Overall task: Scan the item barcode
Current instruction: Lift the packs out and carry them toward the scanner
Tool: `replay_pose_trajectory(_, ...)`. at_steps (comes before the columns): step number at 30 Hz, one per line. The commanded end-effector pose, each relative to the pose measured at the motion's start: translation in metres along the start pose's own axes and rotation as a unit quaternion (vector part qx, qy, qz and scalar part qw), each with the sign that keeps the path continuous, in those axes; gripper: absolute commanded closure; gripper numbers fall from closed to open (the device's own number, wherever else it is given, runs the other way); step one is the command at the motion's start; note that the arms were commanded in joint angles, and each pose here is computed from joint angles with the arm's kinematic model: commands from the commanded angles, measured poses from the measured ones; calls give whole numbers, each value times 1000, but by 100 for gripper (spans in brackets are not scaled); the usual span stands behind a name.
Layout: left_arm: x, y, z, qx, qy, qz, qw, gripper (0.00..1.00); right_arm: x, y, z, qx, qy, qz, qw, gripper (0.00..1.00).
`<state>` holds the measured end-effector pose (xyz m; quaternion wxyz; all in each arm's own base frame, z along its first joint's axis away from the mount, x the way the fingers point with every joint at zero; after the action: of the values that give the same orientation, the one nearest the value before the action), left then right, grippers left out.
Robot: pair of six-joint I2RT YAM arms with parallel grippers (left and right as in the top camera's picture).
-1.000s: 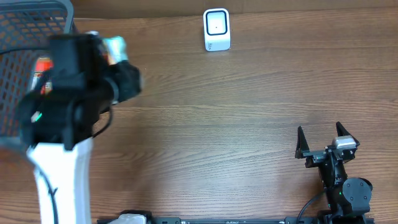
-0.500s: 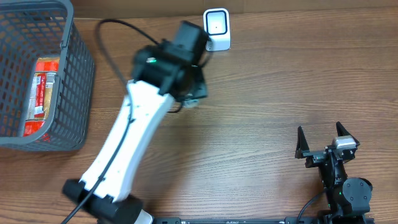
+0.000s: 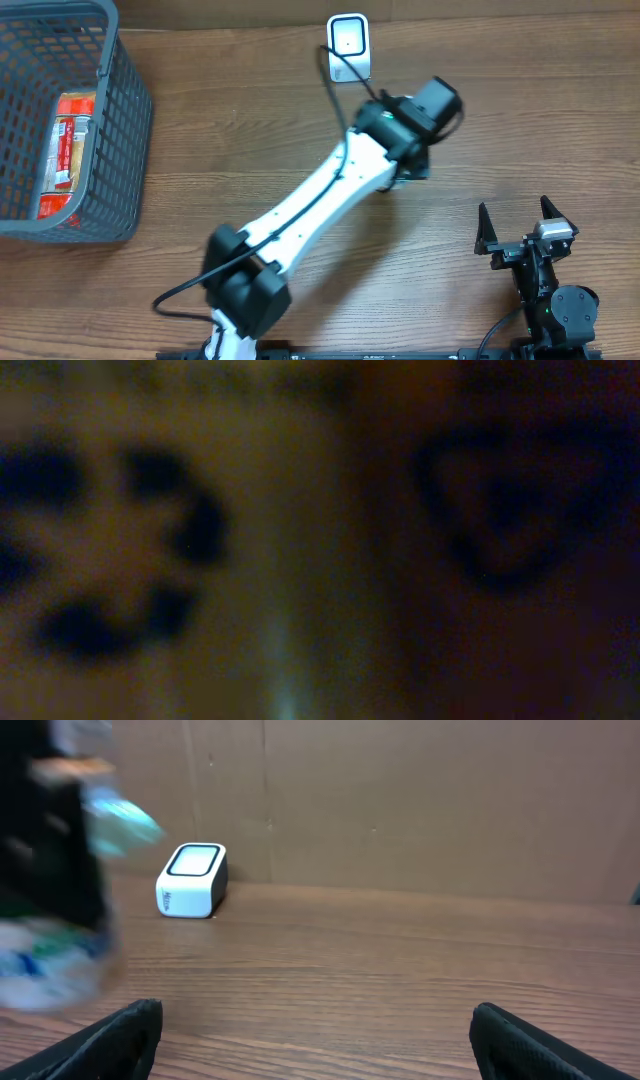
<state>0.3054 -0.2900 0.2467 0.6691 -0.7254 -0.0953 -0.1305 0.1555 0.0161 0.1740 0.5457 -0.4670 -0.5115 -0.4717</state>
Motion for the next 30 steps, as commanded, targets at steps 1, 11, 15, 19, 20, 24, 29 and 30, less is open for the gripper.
replay_pose_trajectory(1,-2,21,-26,-5,6,-17,1000,82,-2,0,-1,-5,-2,-1,1000,0)
replay_pose_trajectory(11,-18,78,-64,-10,14,-9,1000,82,-2,0,-1,-5,-2,-1,1000,0)
replay_pose_trajectory(15,-23,85,-70,-11,20,-7,1000,81,-2,0,-1,-5,-2,-1,1000,0)
replay_pose_trajectory(19,-27,84,-73,-12,25,-7,1000,79,-2,0,-1,-5,-2,-1,1000,0)
replay_pose_trajectory(20,-28,84,-73,-12,26,-6,1000,79,-2,0,-1,-5,-2,-1,1000,0)
replay_pose_trajectory(24,-35,88,-75,-8,34,0,999,79,-2,0,-1,-5,-2,-1,1000,0)
replay_pose_trajectory(29,-39,97,-74,-8,34,0,999,75,-2,0,-1,-5,-2,-1,1000,0)
replay_pose_trajectory(30,-39,97,-74,-9,33,-1,999,73,-2,0,-1,-5,-2,-1,1000,0)
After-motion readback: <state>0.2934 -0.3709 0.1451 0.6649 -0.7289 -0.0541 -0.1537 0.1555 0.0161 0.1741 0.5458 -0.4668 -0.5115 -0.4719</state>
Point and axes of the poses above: each gripper's point midway between its finger pads, its own y axis out along the fingers, its own z axis along the line the jaws close on, x = y × z, the point moved 9 cm from there along -y, back along the fingers, and after that the axes turned 3 degrees about y, right-handed, at the moved point
